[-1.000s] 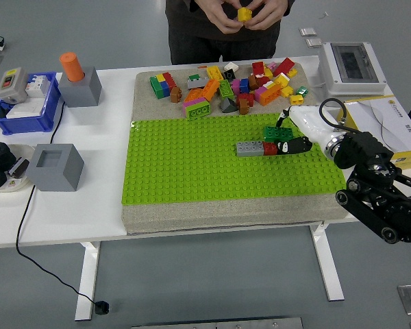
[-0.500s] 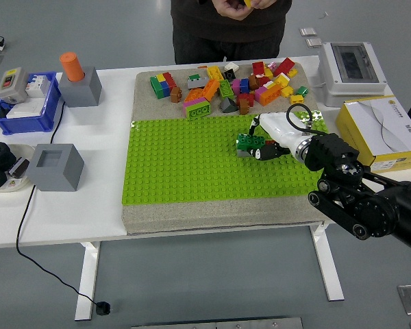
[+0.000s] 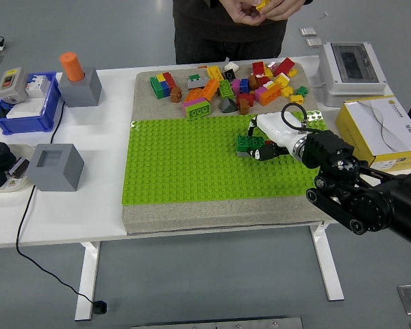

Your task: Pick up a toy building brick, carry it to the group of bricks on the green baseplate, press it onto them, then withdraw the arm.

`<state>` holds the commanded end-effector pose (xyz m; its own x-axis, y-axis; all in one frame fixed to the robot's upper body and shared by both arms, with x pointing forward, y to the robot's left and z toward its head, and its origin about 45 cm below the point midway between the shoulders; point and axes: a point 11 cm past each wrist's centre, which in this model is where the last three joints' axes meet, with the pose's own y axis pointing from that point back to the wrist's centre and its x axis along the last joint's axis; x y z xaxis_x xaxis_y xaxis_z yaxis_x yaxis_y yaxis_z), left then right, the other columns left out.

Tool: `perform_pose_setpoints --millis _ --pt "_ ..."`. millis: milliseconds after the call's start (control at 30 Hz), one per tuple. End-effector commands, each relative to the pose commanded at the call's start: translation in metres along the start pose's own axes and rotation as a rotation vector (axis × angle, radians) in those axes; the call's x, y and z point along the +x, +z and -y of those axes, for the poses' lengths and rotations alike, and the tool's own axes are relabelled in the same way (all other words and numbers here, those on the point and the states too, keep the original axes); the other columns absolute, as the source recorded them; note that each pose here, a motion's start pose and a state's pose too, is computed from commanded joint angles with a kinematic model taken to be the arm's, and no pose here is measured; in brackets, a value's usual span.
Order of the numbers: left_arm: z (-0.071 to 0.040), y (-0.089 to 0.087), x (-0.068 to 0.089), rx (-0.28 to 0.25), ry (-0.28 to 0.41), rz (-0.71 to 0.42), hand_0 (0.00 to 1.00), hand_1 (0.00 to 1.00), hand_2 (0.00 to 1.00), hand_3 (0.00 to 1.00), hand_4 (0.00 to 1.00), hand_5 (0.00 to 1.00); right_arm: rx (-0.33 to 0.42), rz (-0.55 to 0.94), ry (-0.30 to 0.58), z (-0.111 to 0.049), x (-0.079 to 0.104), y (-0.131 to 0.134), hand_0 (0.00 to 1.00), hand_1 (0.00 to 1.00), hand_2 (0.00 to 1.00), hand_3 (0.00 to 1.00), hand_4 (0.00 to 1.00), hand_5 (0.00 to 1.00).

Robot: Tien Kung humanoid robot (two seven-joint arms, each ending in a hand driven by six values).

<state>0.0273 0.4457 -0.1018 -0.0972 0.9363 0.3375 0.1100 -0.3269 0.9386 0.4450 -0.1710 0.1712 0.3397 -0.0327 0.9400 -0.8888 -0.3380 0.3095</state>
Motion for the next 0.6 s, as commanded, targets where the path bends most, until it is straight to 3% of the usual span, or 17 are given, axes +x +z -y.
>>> perform_pose_setpoints --millis 600 --pt "-0.0003 0.0013 0.001 -0.002 0.001 0.004 0.784 0.777 0.723 0.435 0.998 0.827 -0.012 0.012 0.0 0.0055 -0.0018 0.0018 0.754 0.727 0.768 0.581 0.693 0.249"
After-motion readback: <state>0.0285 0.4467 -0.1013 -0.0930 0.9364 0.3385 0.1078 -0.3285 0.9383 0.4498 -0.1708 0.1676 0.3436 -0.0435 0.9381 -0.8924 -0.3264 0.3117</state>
